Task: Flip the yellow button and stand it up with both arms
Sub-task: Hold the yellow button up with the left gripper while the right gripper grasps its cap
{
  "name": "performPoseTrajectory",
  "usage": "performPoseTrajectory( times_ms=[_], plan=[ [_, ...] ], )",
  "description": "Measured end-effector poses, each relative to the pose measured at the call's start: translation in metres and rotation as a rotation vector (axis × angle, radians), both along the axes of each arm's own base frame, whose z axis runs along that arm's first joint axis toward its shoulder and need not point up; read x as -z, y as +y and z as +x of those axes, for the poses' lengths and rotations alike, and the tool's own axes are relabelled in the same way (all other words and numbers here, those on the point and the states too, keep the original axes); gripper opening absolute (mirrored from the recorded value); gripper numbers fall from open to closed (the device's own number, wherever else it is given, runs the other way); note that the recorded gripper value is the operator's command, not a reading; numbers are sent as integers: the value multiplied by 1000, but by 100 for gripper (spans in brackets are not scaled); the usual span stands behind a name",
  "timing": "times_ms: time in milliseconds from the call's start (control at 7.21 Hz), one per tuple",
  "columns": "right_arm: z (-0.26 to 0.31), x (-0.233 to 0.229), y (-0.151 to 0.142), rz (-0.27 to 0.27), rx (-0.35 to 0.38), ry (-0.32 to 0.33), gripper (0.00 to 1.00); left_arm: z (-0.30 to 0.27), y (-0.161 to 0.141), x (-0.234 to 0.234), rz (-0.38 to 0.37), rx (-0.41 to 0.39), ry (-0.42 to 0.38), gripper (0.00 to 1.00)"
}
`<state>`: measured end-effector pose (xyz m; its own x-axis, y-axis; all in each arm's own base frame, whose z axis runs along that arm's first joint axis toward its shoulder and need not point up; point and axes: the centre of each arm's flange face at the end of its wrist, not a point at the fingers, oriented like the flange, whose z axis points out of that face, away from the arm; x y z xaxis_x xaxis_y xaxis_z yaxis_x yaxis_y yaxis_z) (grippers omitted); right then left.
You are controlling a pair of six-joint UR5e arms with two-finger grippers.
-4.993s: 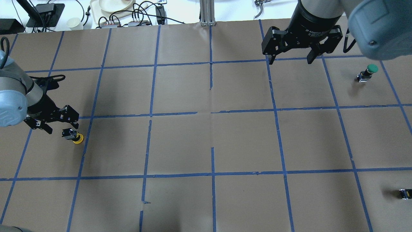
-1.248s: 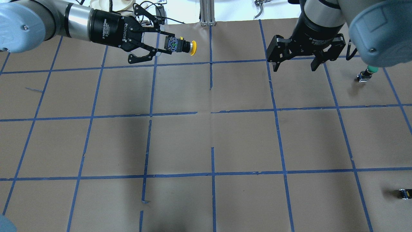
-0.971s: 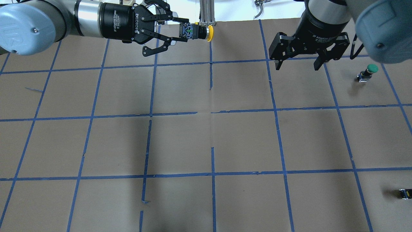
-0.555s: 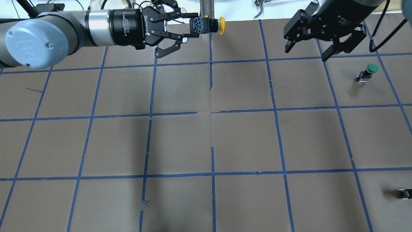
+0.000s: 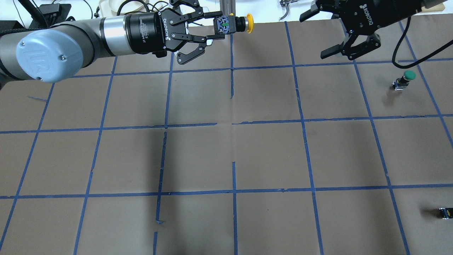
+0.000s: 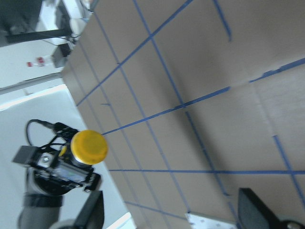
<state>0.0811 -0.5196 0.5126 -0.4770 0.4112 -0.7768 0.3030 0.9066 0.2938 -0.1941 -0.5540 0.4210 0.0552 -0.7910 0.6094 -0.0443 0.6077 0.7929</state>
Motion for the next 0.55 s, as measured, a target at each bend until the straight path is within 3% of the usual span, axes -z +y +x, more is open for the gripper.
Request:
performPoseTrajectory(
  times_ms=[139,277,555],
  plan=[
    [6,12,-2,19,34,-143,100,0,1,-2,-3,0,1,1],
    [9,25,-6,25,58,-239,100,0,2,-3,-6,0,1,1],
    [14,43,-19,19,82,-345,100,-7,5,-5,-6,6,9,1]
  ],
)
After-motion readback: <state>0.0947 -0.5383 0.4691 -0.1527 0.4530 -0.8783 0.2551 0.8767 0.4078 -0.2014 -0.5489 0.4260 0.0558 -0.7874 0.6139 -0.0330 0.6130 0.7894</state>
